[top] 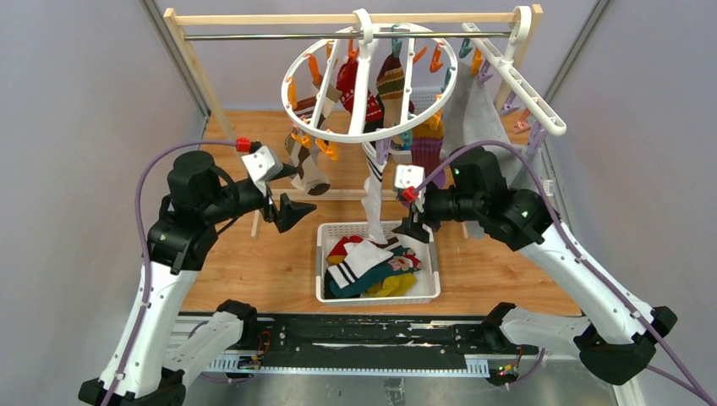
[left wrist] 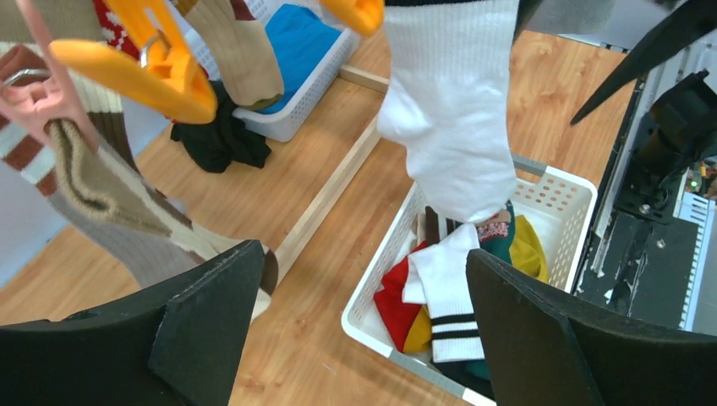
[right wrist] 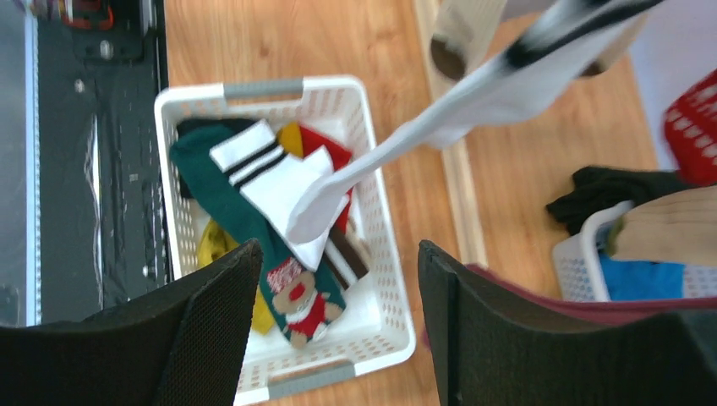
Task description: Remove the socks clipped to the hanger
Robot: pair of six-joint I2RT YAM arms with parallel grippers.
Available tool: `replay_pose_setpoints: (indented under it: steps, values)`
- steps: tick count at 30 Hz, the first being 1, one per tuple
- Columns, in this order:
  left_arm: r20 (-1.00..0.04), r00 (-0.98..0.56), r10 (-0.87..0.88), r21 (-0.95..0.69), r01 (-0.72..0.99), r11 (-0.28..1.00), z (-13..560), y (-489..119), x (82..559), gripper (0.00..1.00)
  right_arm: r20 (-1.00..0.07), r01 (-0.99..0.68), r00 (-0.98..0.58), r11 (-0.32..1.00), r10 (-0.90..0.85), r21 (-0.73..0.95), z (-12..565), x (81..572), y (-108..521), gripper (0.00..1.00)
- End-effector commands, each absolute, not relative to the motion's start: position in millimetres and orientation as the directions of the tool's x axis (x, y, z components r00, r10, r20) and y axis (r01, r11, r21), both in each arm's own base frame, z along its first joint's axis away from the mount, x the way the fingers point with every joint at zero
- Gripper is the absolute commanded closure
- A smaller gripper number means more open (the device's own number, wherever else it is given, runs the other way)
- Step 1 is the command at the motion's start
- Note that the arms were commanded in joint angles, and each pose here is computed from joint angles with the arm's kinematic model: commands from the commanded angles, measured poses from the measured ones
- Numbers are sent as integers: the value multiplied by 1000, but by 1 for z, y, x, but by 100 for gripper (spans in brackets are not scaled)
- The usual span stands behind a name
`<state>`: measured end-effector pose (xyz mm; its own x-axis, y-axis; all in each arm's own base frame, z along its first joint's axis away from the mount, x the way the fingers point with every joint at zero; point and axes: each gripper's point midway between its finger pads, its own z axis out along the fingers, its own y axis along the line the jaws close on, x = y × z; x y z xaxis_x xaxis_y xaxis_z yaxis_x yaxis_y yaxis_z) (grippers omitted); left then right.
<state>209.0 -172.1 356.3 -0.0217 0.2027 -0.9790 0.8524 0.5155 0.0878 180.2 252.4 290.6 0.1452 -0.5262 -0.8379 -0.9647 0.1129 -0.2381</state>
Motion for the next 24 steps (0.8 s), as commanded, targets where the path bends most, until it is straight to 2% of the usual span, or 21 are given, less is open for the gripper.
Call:
replay_pose_setpoints:
  steps: [1,5,8,12,19,24]
  values:
    - [-966,3,259,120,890,440,348,-186,213,6,-909,-950,135,208,-395,-231,358,187,261,32]
    - [-946,45,320,170,913,372,334,-204,216,6,-943,-925,157,290,-295,-244,410,193,263,31]
    - [-942,79,327,183,936,300,329,-221,215,6,-962,-916,110,350,-252,-196,431,199,264,31]
    - [-961,92,261,168,944,285,334,-239,222,5,-977,-916,37,384,-210,-117,437,205,272,30]
    - [-996,42,77,61,963,263,339,-266,227,0,-978,-919,-4,386,-207,-78,430,214,283,30]
    - [-996,61,68,75,971,226,332,-283,224,0,-978,-920,-6,385,-211,-77,430,218,287,30]
